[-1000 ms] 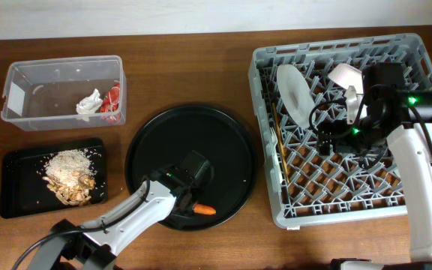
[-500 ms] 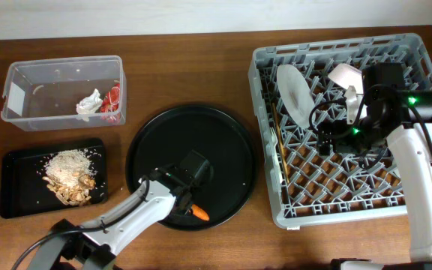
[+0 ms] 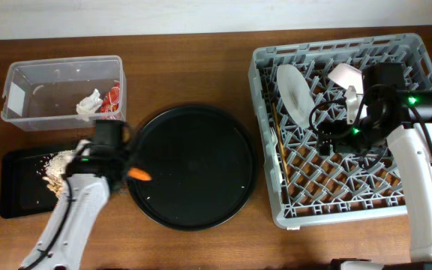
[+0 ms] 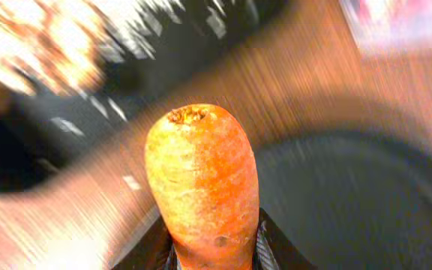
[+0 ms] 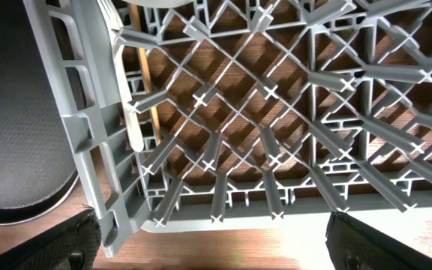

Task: Sort waste into correct bins and load items into the dishwasher rack
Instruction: 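Carry the carrot left and drop it on the rectangular tray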

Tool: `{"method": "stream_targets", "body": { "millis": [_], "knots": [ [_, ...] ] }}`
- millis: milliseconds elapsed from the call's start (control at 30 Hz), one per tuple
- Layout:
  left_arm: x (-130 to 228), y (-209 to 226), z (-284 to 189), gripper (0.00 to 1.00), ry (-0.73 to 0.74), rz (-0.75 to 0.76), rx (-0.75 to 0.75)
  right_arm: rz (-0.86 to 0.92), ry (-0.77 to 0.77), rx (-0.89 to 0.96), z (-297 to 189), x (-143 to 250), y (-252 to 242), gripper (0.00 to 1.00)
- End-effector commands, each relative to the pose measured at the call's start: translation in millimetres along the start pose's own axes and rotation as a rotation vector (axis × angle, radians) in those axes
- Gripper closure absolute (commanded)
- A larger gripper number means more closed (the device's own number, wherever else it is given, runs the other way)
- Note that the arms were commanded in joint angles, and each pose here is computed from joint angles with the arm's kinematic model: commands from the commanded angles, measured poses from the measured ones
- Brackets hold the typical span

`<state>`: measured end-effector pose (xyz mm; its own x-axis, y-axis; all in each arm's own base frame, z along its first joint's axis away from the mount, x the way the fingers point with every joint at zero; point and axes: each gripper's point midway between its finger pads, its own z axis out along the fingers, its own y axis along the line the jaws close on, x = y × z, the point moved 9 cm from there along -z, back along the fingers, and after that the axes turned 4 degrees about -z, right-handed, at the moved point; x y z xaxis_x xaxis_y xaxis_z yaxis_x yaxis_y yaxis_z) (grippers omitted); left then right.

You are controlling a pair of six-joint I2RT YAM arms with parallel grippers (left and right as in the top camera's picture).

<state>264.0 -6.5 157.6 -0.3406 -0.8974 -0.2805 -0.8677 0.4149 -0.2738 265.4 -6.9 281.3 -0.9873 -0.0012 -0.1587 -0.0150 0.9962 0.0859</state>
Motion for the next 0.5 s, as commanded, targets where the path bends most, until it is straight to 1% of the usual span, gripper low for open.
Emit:
{"method": "stream_targets", "body": {
  "millis": [0,233,300,467],
  "knots": [
    [-57,28,1,0.82,-0.097,-0.146,-0.057,-0.001,0.004,-0.005,1,0,-1,0.01],
    [-110,77,7,0.81,-0.180,-0.387,-0.159,-0.001,0.004,-0.005,1,0,-1,0.01],
    [-120,85,14,0.81,-0.191,-0.430,-0.177,-0.001,0.004,-0.005,1,0,-1,0.01],
    [-128,95,31,0.81,-0.181,-0.469,-0.217,-0.001,0.004,-0.005,1,0,-1,0.01]
  ]
}}
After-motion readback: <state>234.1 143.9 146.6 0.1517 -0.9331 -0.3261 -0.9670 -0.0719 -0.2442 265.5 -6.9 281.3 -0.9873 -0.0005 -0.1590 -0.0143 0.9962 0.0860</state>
